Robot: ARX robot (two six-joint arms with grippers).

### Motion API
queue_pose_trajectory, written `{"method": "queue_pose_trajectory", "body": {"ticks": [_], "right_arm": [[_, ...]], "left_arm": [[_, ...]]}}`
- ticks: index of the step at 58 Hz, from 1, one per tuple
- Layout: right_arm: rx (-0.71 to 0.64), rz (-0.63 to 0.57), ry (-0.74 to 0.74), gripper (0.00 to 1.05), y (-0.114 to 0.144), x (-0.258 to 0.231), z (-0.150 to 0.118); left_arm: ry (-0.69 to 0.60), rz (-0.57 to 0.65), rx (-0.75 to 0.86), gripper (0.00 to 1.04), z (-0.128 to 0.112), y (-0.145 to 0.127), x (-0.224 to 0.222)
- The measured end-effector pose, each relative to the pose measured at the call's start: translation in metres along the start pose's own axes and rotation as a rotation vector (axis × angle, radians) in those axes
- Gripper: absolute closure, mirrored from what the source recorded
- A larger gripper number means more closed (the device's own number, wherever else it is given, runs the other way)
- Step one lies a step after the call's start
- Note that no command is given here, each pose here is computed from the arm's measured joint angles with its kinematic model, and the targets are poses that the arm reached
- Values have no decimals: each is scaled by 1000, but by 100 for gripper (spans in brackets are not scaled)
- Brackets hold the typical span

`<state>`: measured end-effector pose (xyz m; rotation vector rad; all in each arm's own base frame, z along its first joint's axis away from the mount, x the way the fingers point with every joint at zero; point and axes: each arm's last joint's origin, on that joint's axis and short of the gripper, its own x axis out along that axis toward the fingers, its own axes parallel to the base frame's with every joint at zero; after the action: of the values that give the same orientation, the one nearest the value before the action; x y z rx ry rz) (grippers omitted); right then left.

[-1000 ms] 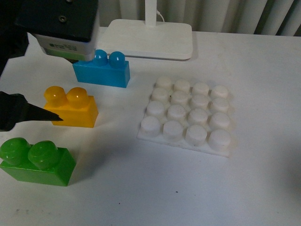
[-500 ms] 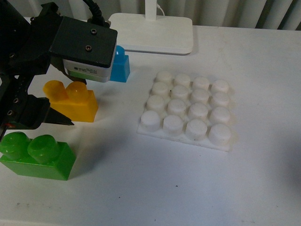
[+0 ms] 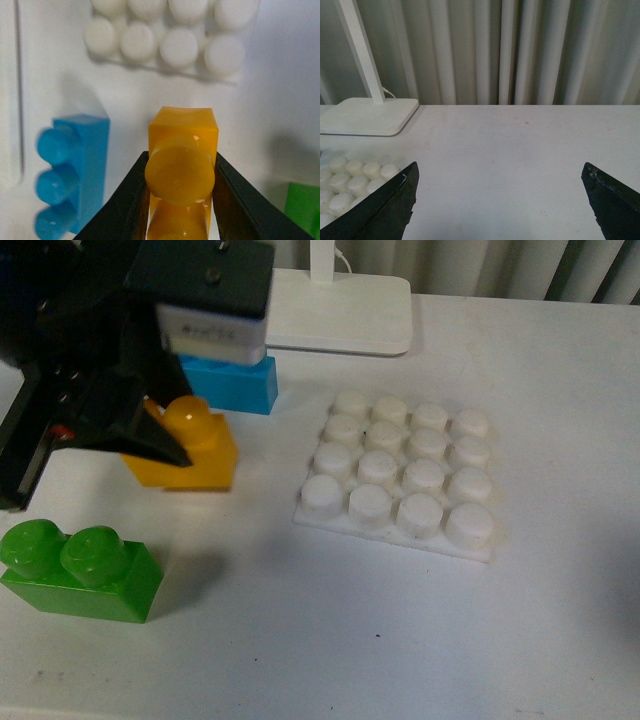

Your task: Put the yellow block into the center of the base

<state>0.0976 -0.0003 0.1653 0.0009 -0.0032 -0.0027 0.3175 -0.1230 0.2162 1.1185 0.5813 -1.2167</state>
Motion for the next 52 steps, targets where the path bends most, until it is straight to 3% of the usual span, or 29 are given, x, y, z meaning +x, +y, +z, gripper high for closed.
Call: {"method": "queue_pose_trajectory", "body": {"ticks": [19,52], "right_arm": [[0,0,0,9,0,0,0],[0,0,0,9,0,0,0]], "left_arm": [[-100,44,60,74,64,15,2],[-86,-7,85,74,87,29,47]]}}
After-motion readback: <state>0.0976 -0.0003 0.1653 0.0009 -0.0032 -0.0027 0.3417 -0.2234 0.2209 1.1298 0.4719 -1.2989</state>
